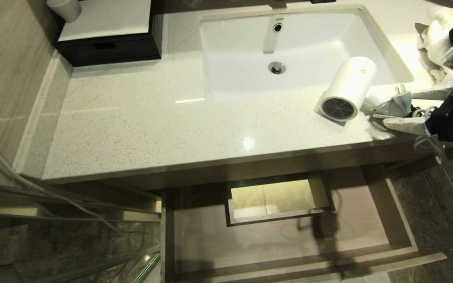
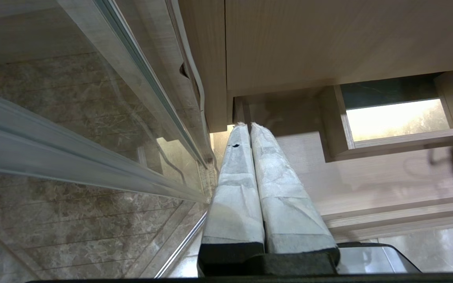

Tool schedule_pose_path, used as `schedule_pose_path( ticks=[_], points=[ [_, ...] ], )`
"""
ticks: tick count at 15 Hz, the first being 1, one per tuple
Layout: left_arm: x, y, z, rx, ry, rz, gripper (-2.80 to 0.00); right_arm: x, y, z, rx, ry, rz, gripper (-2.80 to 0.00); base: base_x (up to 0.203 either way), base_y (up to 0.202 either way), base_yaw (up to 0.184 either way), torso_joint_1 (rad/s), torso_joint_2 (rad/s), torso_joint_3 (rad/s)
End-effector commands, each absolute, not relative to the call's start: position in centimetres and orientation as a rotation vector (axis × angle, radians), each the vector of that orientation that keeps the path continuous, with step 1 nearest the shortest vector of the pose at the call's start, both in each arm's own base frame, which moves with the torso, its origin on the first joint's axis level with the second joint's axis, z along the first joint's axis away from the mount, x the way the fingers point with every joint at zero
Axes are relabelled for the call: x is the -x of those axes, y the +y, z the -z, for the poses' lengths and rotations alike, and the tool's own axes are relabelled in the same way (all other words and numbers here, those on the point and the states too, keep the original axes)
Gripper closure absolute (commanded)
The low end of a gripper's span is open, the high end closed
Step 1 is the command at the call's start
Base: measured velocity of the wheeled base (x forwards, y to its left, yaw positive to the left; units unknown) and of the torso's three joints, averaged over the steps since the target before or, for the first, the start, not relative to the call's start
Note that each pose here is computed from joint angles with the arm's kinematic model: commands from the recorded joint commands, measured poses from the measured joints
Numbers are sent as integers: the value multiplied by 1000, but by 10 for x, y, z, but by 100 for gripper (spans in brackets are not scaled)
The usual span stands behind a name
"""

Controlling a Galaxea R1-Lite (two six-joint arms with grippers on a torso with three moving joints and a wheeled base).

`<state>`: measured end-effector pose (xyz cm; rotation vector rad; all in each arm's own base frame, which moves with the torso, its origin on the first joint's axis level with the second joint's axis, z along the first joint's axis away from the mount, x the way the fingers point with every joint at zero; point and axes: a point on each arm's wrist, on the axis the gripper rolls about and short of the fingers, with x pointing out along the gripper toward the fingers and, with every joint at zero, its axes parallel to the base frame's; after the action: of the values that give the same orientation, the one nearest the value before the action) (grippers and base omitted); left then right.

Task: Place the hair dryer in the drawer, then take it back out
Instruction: Pick up the hairdryer

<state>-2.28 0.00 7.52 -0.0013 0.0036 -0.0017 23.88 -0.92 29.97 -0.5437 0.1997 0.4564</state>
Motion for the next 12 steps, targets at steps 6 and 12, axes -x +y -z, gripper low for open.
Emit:
schedule_pose_path(
  ticks=[6, 12],
  points=[
    [23, 0, -75, 3, 3, 2, 0, -263, -11, -285, 533, 232, -511, -280, 0, 0, 0, 0, 0, 0],
    [23, 0, -75, 2, 5, 2, 0, -270, -11, -284, 541, 229, -513, -280, 0, 0, 0, 0, 0, 0]
  ],
)
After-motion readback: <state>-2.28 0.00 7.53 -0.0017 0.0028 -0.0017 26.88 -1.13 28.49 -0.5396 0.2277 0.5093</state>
